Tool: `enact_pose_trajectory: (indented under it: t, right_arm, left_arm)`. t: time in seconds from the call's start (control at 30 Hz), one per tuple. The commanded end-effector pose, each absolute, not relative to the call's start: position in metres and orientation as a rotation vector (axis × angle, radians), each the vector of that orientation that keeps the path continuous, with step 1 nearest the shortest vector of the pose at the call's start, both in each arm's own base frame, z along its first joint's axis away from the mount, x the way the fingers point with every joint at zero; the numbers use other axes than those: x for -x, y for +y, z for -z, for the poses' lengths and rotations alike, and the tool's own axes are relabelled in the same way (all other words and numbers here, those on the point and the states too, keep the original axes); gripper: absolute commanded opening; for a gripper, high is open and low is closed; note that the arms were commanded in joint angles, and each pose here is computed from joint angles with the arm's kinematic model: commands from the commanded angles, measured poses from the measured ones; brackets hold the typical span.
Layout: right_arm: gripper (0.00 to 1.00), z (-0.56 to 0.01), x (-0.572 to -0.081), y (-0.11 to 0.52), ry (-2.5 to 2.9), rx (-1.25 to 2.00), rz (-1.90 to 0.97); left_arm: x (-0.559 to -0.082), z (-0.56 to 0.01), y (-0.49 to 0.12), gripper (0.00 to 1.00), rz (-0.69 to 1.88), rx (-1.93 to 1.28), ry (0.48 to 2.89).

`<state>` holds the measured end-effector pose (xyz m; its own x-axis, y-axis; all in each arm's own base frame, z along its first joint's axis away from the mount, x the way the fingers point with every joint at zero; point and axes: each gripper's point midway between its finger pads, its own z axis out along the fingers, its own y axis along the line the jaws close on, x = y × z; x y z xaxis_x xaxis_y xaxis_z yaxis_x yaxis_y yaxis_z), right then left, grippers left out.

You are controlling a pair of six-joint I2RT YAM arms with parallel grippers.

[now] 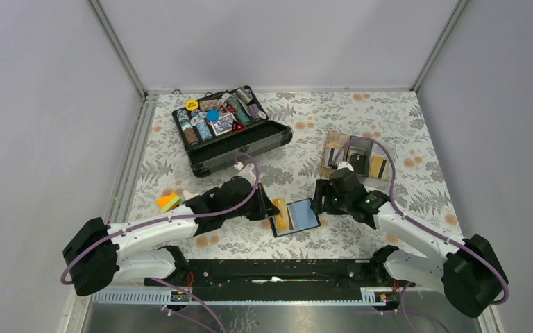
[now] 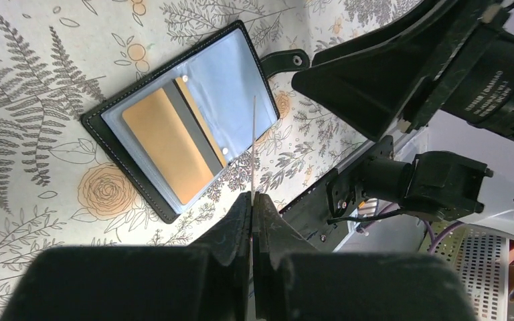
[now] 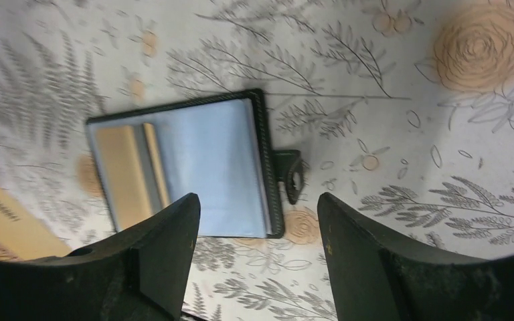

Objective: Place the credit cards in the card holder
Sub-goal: Insert the credit card into the card holder.

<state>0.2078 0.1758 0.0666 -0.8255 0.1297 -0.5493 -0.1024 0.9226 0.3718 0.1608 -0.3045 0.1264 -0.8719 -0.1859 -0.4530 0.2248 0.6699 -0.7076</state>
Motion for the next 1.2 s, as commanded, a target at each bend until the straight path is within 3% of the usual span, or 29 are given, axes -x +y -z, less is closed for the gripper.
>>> enact_pose_trajectory:
  t: [0.0,0.27,0.4,0.57,0.93,1.0,1.17]
  right_arm:
    - [0.71,-0.060,-0.209,0.164,2.531,0.046,-0.391]
    - [0.64,-0.041,-0.208,0.157,2.555,0.033,-0.330]
    - [0.51,-0.037,-0.214,0.154,2.540,0.018,-0.297]
    - [0.49,-0.033,-0.219,0.156,2.540,0.019,-0.284]
    - [0.05,-0.026,-0.219,0.149,2.548,0.006,-0.233]
    - [0.00,-0.026,-0.219,0.149,2.550,0.004,-0.234]
    - [0.00,-0.025,-0.219,0.150,2.555,0.003,-0.232]
  left_arm:
    - [-0.164,-0.144,-0.326,0.00,1.242,-0.002,2.324]
    - [-0.169,-0.118,-0.346,0.00,1.288,0.069,2.355]
    - [-0.172,-0.105,-0.347,0.00,1.249,0.114,2.382]
    - [-0.174,-0.096,-0.349,0.00,1.247,0.153,2.387]
    - [-0.174,-0.071,-0.341,0.00,1.158,0.192,2.448]
    - [-0.174,-0.068,-0.342,0.00,1.156,0.189,2.459]
    - [-0.174,-0.063,-0.346,0.00,1.169,0.198,2.466]
